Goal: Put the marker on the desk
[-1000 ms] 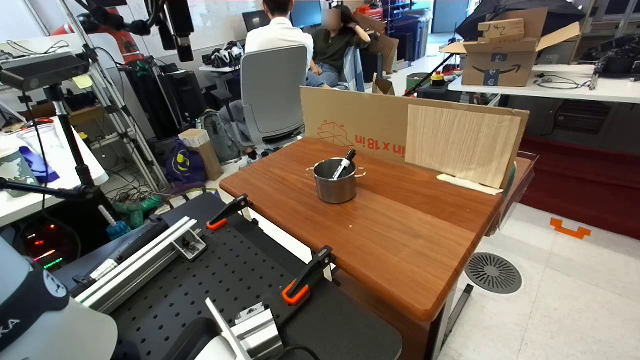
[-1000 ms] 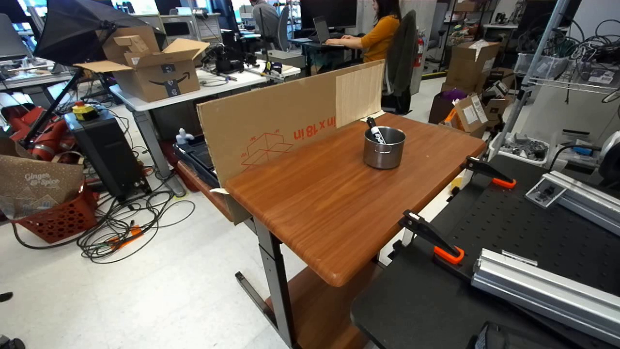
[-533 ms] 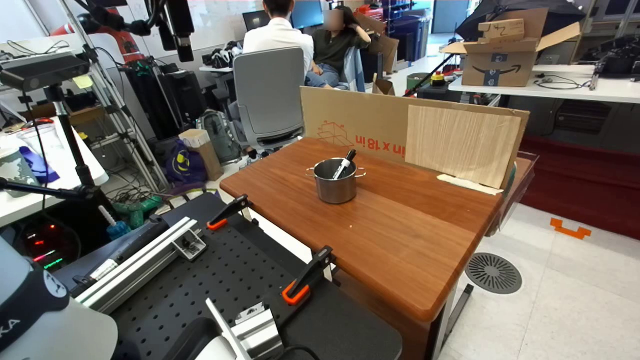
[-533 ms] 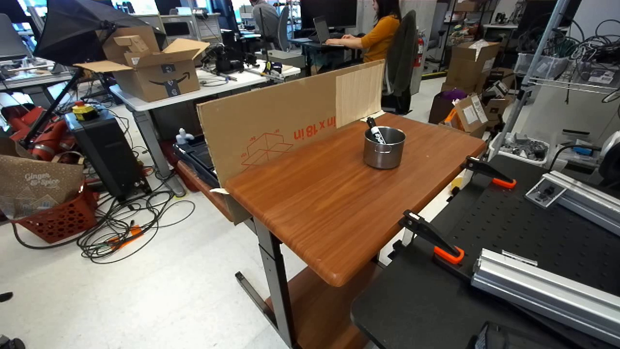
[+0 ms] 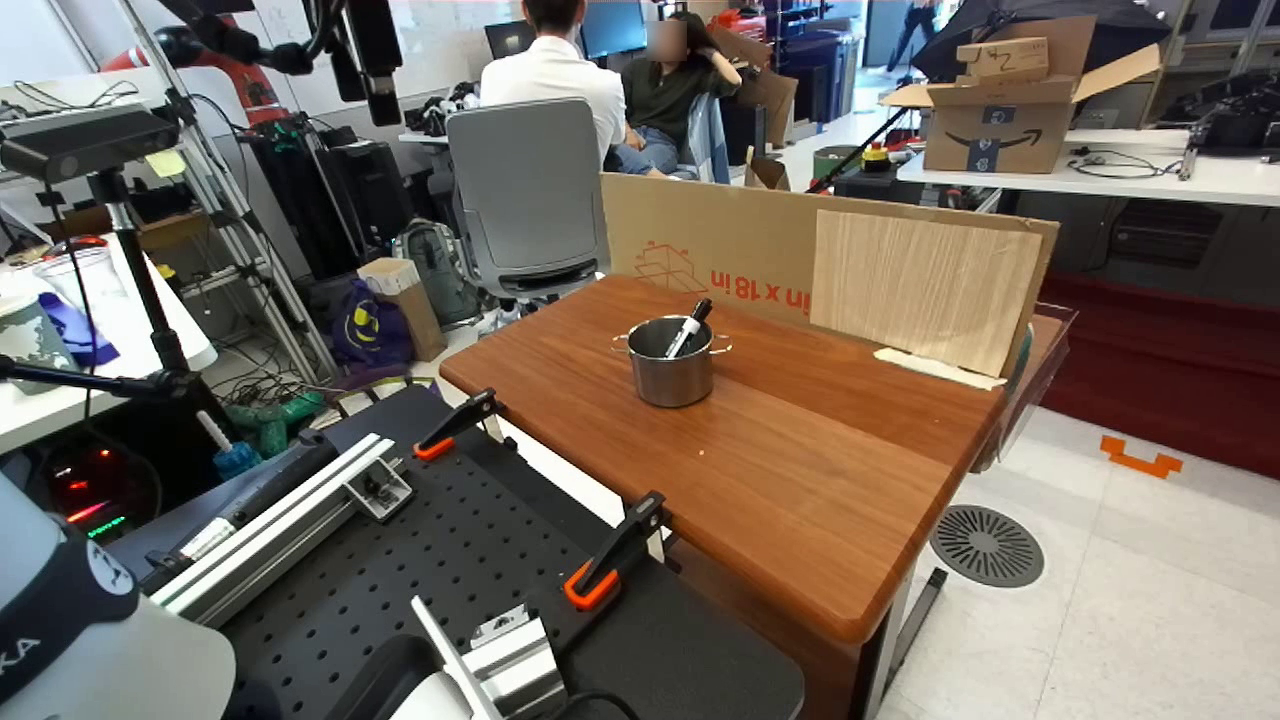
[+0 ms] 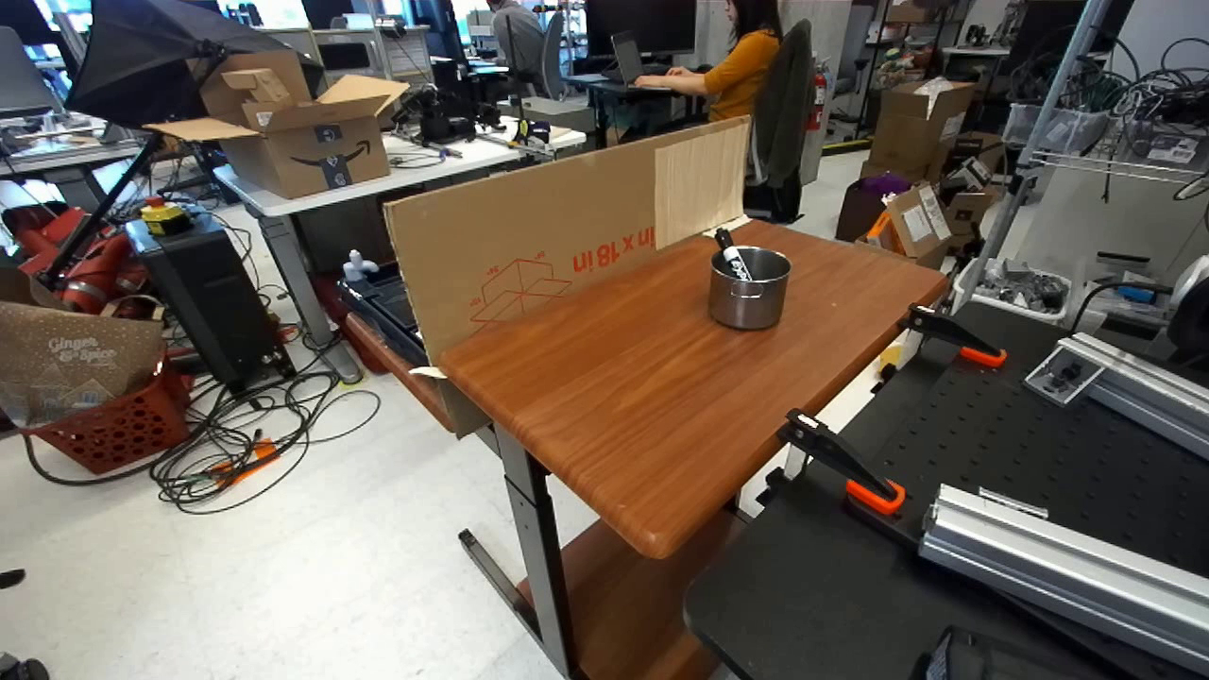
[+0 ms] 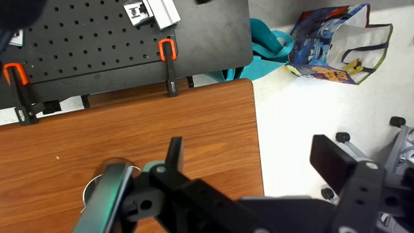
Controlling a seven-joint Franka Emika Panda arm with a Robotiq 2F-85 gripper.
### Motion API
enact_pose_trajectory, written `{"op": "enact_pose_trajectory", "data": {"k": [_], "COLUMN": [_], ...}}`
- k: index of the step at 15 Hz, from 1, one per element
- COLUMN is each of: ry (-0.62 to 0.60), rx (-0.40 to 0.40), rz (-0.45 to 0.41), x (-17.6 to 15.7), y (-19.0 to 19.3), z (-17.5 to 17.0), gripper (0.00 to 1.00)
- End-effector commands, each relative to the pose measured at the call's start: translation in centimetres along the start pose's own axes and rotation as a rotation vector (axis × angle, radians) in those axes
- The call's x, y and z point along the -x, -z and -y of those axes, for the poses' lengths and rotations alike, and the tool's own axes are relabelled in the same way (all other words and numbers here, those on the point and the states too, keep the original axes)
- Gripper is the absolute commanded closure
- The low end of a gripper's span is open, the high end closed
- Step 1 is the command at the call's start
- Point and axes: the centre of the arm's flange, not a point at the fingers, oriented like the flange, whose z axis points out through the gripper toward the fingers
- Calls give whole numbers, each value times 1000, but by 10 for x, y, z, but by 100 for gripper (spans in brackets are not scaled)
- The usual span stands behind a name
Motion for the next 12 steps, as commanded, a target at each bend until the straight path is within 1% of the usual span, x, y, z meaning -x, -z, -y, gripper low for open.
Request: {"op": "enact_pose_trajectory", "data": {"k": [1, 3, 6, 8, 12], "ry": [-20, -57, -111, -142, -160], "rx": [19, 23, 30, 35, 45], "rz": [-29, -74, -127, -168, -228], "x": [-8, -20, -47, -64, -101], "y": [-10, -17, -27, -36, -61], "z": [-22, -40, -68, -80, -92], "gripper": [0, 0, 0, 0, 0]}}
